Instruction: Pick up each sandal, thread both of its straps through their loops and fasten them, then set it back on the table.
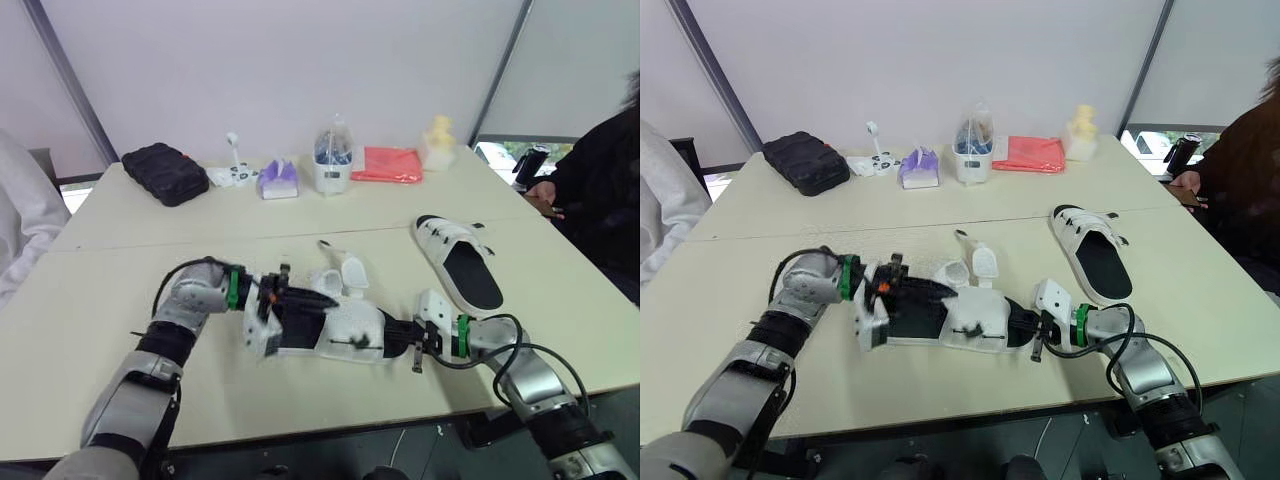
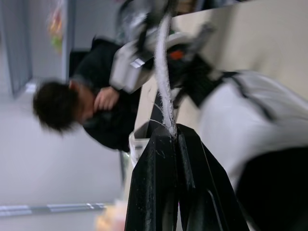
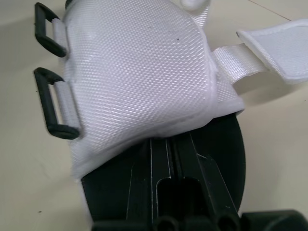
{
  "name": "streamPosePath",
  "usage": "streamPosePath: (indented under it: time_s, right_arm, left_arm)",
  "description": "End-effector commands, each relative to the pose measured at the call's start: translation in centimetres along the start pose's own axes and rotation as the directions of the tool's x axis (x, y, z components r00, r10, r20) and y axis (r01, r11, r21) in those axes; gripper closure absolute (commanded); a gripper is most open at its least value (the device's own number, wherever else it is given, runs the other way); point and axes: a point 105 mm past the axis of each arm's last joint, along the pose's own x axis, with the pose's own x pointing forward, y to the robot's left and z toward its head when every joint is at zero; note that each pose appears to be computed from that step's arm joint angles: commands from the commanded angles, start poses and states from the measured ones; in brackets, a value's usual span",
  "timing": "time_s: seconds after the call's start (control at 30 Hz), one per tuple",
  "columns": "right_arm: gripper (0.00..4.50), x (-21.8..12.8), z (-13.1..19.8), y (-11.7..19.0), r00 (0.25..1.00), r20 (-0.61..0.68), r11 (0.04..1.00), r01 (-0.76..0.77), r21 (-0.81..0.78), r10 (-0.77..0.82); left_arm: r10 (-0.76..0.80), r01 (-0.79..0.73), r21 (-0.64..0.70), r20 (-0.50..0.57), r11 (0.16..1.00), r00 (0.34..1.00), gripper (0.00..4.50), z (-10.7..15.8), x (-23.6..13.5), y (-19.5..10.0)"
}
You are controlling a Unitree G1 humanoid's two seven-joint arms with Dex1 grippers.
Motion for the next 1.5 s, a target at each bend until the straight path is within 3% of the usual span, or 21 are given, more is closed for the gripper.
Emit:
streamPosePath:
  time_s: [0.03, 0.07, 0.17, 0.27, 0.37, 0.53, 0.6, 0.67, 0.73, 0.8, 0.87, 0.9, 0.97, 1.03, 1.1, 1.23, 1.37, 1.5]
  right_arm:
    - [4.5, -0.3, -2.7, 0.0, 0.995, -0.102, 0.998, 0.023, 0.05, -0.018]
    - [4.5, -0.3, -2.7, 0.0, 0.995, -0.103, 0.999, 0.022, 0.05, -0.017]
    - [4.5, -0.2, -2.9, 0.0, 0.994, -0.106, 0.999, 0.02, 0.049, -0.015]
    - [4.5, -0.1, -3.0, 0.0, 0.994, -0.11, 0.999, 0.02, 0.049, -0.015]
    - [4.5, -0.1, -3.2, 0.1, 0.993, -0.114, 0.998, 0.02, 0.052, -0.014]
    - [4.5, 0.0, -3.5, 0.0, 0.993, -0.12, 0.998, 0.016, 0.054, -0.009]
    - [4.5, 0.0, -3.6, 0.0, 0.993, -0.122, 0.998, 0.013, 0.056, -0.006]
    - [4.5, 0.0, -3.8, 0.1, 0.992, -0.122, 0.998, 0.013, 0.06, -0.006]
    - [4.5, 0.0, -3.9, 0.1, 0.993, -0.121, 0.998, 0.013, 0.063, -0.006]
    - [4.5, -0.1, -3.9, 0.3, 0.993, -0.116, 0.997, 0.01, 0.073, -0.002]
    - [4.5, -0.2, -3.7, 0.4, 0.994, -0.106, 0.997, 0.012, 0.081, -0.004]
    - [4.5, -0.2, -3.6, 0.4, 0.995, -0.102, 0.997, 0.012, 0.083, -0.003]
    - [4.5, -0.2, -3.6, 0.6, 0.995, -0.102, 0.997, 0.008, 0.08, 0.0]
    - [4.5, -0.2, -3.6, 0.8, 0.994, -0.108, 0.997, 0.001, 0.073, 0.006]
    - [4.5, -0.2, -3.7, 0.9, 0.994, -0.111, 0.997, -0.001, 0.071, 0.009]
    - [4.5, -0.2, -3.7, 1.0, 0.993, -0.117, 0.997, -0.002, 0.071, 0.011]
    - [4.5, -0.1, -3.6, 0.9, 0.993, -0.12, 0.998, -0.001, 0.069, 0.01]
    - [4.5, -0.1, -3.7, 0.7, 0.992, -0.126, 0.997, 0.012, 0.078, -0.002]
  left_arm:
    - [-0.036, 0.035, 0.052, 0.017, 0.998, 0.999, 4.45, 0.4, 0.2, -0.4]
    - [-0.038, 0.037, 0.06, 0.018, 0.998, 0.999, 4.45, 0.4, 0.3, -0.5]
    - [-0.009, 0.008, 0.072, 0.025, 0.997, 1.0, 3.62, 0.6, 0.7, -0.3]
    - [0.021, -0.023, 0.068, 0.026, 0.997, 0.999, 2.06, 0.8, 0.7, -0.4]
    - [0.048, -0.049, 0.049, 0.01, 0.998, 0.999, 0.86, 0.9, 0.2, -0.9]
    - [0.116, -0.12, -0.034, -0.089, 0.992, 0.989, 0.86, 0.4, -2.2, -1.8]
    - [0.187, -0.224, -0.147, -0.233, 0.963, 0.954, 0.86, -1.1, -3.5, -1.6]
    - [0.203, -0.347, -0.338, -0.395, 0.875, 0.896, 0.86, -2.5, -4.9, -1.9]
    - [0.186, -0.472, -0.549, -0.495, 0.69, 0.849, 0.86, -3.0, -6.2, -2.0]
    - [0.184, -0.605, -0.703, -0.583, 0.373, 0.792, 0.86, -3.3, -7.2, -1.5]
    - [0.194, -0.612, -0.789, -0.593, 0.052, 0.782, 0.86, -2.5, -7.2, -0.3]
    - [0.212, -0.579, -0.812, -0.579, -0.069, 0.787, 0.86, -1.7, -6.8, 0.5]
    - [0.221, -0.492, -0.839, -0.538, -0.232, 0.813, 0.86, -0.2, -6.0, 1.2]
    - [0.224, -0.415, -0.844, -0.501, -0.339, 0.836, 0.86, 1.1, -5.5, 1.4]
    - [0.204, -0.377, -0.847, -0.472, -0.375, 0.858, 0.86, 2.2, -4.9, 0.9]
    - [0.089, -0.3, -0.894, -0.347, -0.334, 0.934, 0.86, 5.4, -3.0, -1.7]
    - [-0.002, -0.327, -0.9, -0.341, -0.288, 0.94, 0.86, 5.1, -2.7, -4.5]
    - [-0.018, -0.28, -0.907, -0.289, -0.313, 0.957, 0.86, 4.7, -2.5, -5.5]
